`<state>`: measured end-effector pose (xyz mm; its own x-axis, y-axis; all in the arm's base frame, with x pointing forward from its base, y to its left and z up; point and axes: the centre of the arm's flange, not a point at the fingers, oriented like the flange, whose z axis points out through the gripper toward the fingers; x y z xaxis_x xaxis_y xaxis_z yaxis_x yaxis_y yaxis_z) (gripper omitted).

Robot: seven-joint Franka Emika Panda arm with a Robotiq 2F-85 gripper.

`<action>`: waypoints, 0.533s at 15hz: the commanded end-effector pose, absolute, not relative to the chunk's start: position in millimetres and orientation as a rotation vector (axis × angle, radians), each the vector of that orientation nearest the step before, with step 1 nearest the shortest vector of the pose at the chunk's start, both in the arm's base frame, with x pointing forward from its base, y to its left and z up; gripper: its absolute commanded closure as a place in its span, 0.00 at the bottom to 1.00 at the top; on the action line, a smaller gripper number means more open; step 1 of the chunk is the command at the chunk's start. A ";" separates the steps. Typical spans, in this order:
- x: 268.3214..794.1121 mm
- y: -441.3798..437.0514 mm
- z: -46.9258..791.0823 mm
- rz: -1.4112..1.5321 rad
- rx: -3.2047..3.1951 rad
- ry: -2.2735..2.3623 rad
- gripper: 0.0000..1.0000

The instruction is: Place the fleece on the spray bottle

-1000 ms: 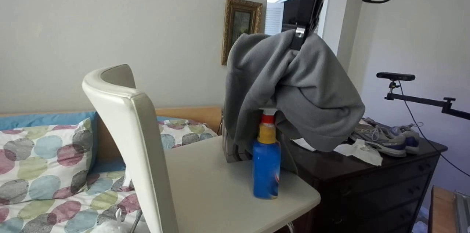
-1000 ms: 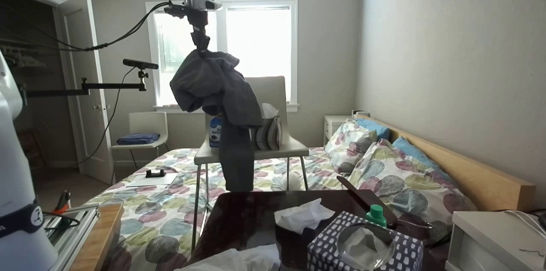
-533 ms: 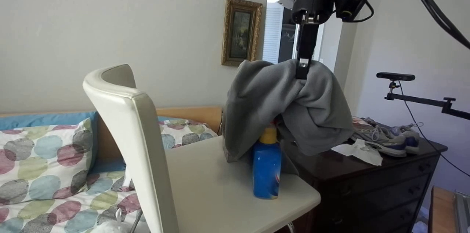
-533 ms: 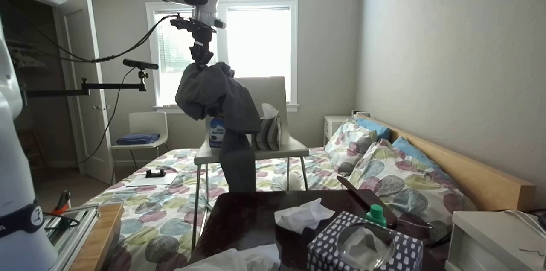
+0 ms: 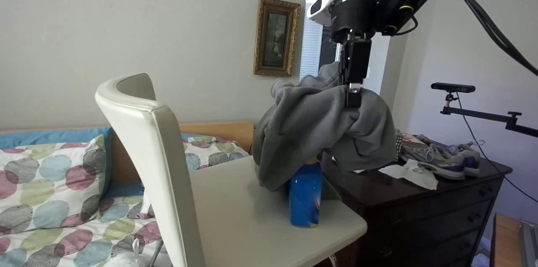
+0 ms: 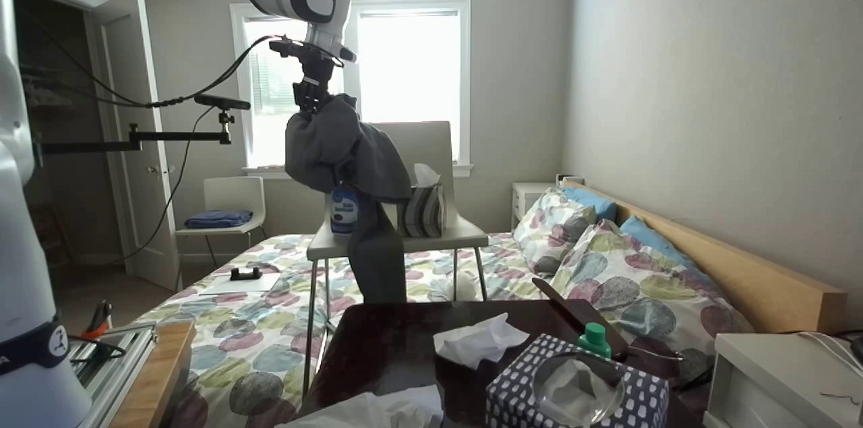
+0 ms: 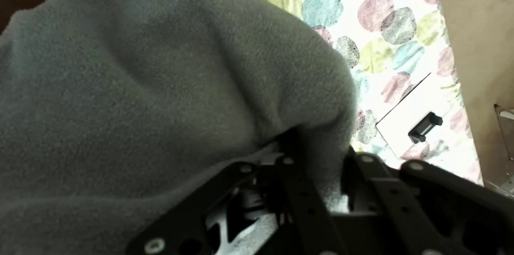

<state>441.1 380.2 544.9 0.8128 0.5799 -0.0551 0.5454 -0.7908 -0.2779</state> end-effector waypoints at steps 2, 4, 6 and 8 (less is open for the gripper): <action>443.5 398.4 602.1 -0.024 -2.738 -0.879 0.36; 445.1 397.3 631.8 -0.168 -2.753 -0.827 0.22; 441.9 390.0 657.1 -0.257 -2.794 -0.730 0.08; 431.8 381.1 678.1 -0.285 -2.852 -0.635 0.00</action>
